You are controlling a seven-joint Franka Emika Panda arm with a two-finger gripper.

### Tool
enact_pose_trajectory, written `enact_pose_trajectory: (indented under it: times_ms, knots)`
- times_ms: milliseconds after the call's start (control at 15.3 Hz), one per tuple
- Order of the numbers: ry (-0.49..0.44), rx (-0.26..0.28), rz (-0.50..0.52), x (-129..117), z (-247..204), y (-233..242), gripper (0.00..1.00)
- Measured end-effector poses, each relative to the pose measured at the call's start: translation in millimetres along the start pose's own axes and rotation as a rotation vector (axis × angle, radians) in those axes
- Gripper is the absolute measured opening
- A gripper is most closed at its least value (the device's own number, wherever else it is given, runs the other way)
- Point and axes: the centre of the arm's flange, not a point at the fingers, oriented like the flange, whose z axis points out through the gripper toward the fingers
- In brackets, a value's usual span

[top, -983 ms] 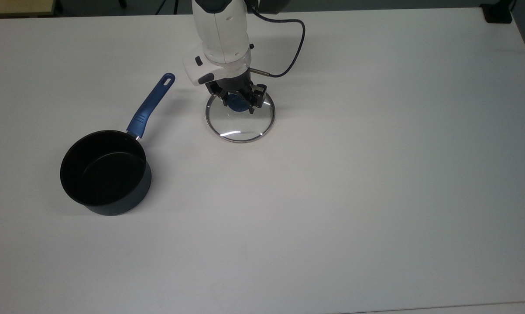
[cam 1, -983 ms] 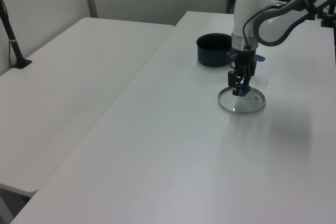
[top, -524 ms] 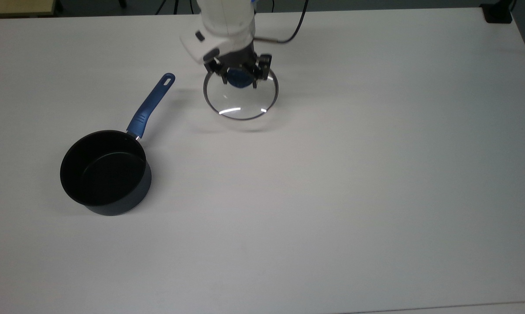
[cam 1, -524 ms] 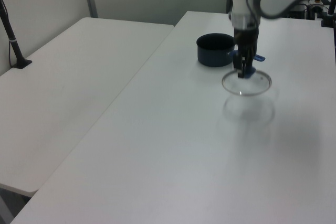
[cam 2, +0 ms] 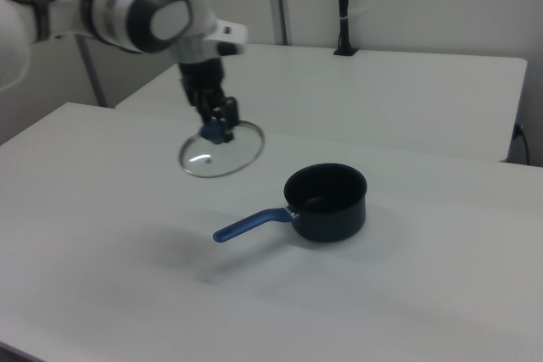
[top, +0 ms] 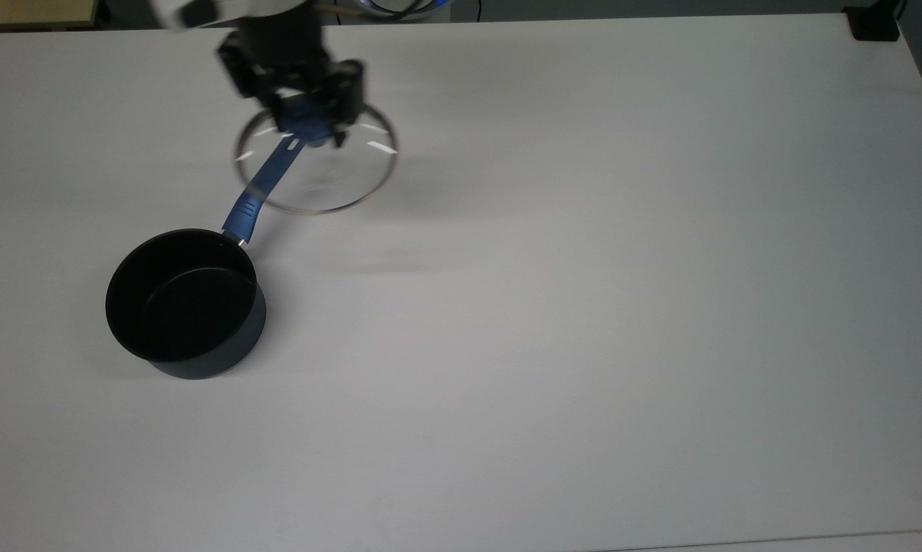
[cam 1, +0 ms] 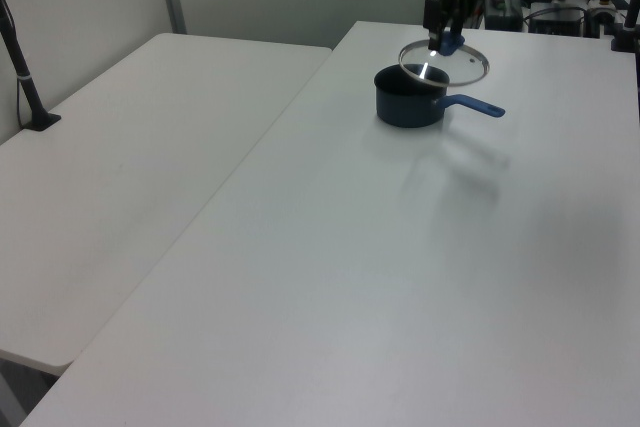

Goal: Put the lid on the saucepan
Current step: 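Carry the lid over the black saucepan and lower it onto the rim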

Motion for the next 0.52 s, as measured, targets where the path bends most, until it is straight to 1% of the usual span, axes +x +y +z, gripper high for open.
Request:
enact_pose_trajectory:
  times_ms: [131,262,524]
  knots:
    - [0.000,-0.009,0.085,26,13,23,0.66]
    - [0.007,-0.013,0.178,52,31,36,0.66]
    - [0.072,-0.014,0.320,98,67,55,0.66]
